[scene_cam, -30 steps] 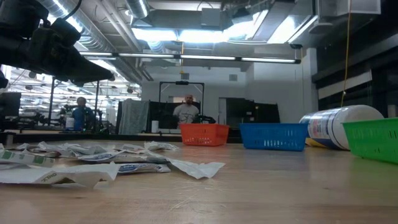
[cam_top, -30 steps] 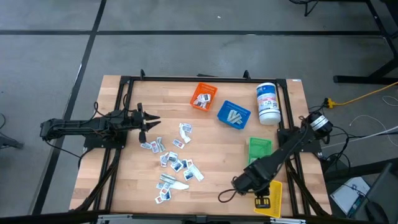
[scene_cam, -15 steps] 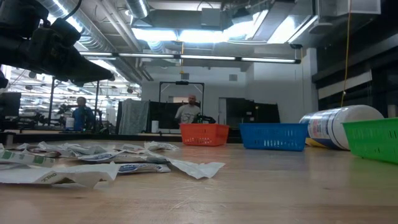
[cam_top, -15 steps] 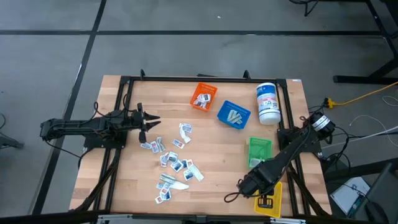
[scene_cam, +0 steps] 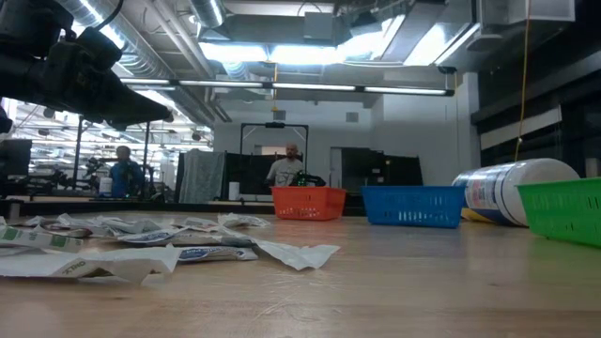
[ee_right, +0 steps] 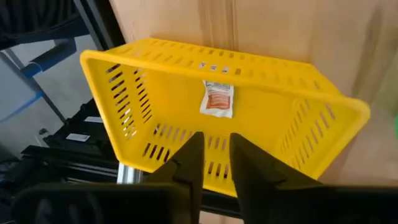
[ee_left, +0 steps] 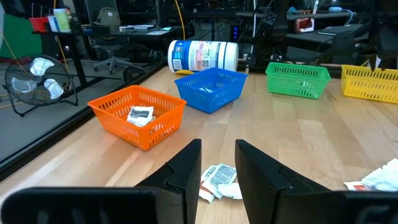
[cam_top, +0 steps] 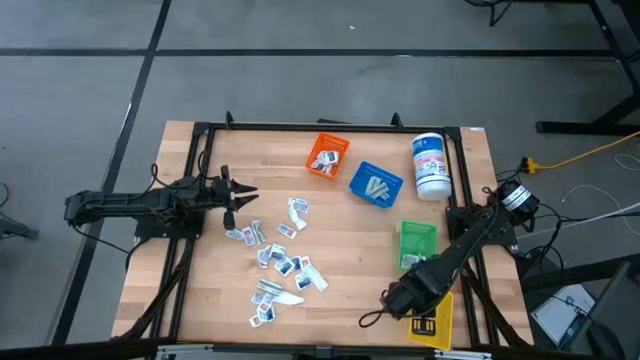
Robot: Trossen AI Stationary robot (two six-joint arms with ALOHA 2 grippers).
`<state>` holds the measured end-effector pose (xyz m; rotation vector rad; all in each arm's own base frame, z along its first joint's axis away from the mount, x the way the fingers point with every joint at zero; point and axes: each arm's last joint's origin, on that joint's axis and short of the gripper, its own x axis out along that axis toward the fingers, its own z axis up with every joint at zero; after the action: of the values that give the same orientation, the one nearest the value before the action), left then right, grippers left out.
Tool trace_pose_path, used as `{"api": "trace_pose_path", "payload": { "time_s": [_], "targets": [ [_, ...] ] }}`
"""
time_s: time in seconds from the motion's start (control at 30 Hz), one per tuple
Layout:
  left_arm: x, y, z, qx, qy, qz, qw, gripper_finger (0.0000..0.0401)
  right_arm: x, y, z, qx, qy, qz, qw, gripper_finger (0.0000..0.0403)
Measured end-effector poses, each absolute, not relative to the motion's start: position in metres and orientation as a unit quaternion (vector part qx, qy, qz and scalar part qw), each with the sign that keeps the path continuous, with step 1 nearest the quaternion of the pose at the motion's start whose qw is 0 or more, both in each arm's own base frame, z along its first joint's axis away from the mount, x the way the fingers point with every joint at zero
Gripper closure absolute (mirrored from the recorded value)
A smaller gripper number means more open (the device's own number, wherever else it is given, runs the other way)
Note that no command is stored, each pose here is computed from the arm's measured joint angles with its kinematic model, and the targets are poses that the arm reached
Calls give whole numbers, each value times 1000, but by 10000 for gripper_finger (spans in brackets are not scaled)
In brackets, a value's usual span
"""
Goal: Pick & Place First Aid Supplies
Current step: Put the green bandage pack into the blue basket
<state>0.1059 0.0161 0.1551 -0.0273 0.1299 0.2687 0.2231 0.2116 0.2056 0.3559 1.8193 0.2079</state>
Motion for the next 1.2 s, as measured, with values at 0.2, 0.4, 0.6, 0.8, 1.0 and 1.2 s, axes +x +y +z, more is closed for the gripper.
{"api": "trace_pose_path", "payload": {
  "time_s": [0.2,0.4,0.6,0.8,1.0,1.2],
  "targets": [
    [106,16,155,-14,65,134,989,310,228,207,205,146,774,86,610,289],
    [106,16,155,-14,65,134,989,309,238,201,205,148,757,96,629,283],
    [106,16,155,-14,65,134,989,308,254,192,206,148,726,135,658,283],
    [106,16,155,-14,65,134,989,310,274,178,207,106,667,165,719,283],
    [106,16,155,-14,65,134,989,308,294,162,209,-24,582,125,803,283],
    [106,16,155,-14,64,134,989,310,317,143,214,-91,503,83,856,283]
  ]
}}
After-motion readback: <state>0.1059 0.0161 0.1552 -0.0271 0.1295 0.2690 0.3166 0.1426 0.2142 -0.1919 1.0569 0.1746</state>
